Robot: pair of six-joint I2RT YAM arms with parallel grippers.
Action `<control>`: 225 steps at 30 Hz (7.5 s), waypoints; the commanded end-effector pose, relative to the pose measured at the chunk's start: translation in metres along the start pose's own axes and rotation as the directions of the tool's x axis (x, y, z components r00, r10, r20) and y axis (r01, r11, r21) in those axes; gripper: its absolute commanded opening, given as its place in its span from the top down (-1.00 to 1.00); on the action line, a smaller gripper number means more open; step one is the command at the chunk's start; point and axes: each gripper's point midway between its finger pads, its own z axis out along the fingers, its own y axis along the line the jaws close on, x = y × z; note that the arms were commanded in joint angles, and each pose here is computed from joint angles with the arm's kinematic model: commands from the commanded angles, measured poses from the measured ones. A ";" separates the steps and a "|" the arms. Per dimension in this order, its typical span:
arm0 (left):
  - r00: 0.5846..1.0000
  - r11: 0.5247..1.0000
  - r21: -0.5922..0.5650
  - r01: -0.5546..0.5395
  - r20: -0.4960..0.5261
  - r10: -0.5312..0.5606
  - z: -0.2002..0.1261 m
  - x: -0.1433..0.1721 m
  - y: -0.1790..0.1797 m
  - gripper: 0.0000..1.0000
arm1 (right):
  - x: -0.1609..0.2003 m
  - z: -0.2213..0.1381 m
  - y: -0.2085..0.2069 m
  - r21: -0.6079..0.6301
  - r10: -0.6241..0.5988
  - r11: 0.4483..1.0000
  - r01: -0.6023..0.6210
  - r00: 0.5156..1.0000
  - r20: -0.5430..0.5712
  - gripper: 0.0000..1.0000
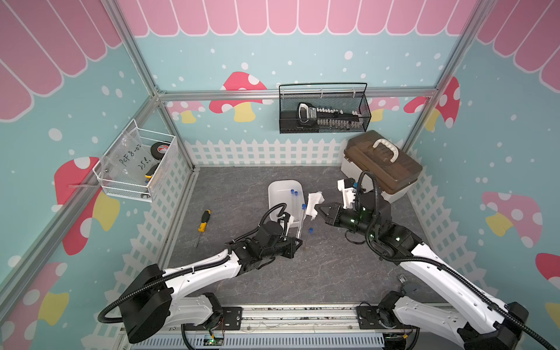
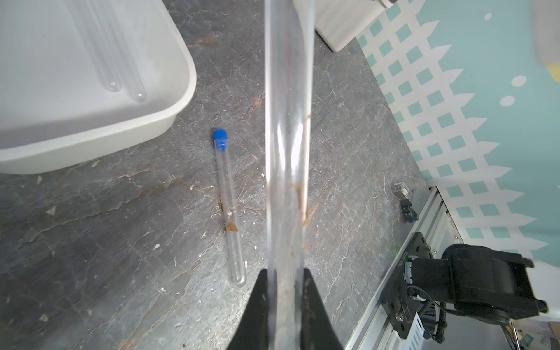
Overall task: Wipe the exteriors of test tubes
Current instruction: Wipe the dirt from the test tube.
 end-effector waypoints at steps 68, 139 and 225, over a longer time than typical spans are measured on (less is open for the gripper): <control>0.997 1.000 0.014 -0.002 0.071 0.001 -0.019 -0.014 -0.006 0.72 | 0.080 0.023 -0.069 0.195 0.034 0.981 0.014 0.970 -0.242 1.00; 0.997 0.998 0.059 0.015 0.072 -0.019 -0.024 -0.011 -0.012 0.71 | 0.048 0.082 -0.057 0.147 -0.029 0.988 0.044 0.994 -0.108 0.61; 0.995 0.999 0.014 0.032 0.096 -0.033 -0.039 -0.010 0.004 0.71 | 0.064 0.097 -0.055 0.141 -0.044 0.988 0.063 0.990 -0.131 0.56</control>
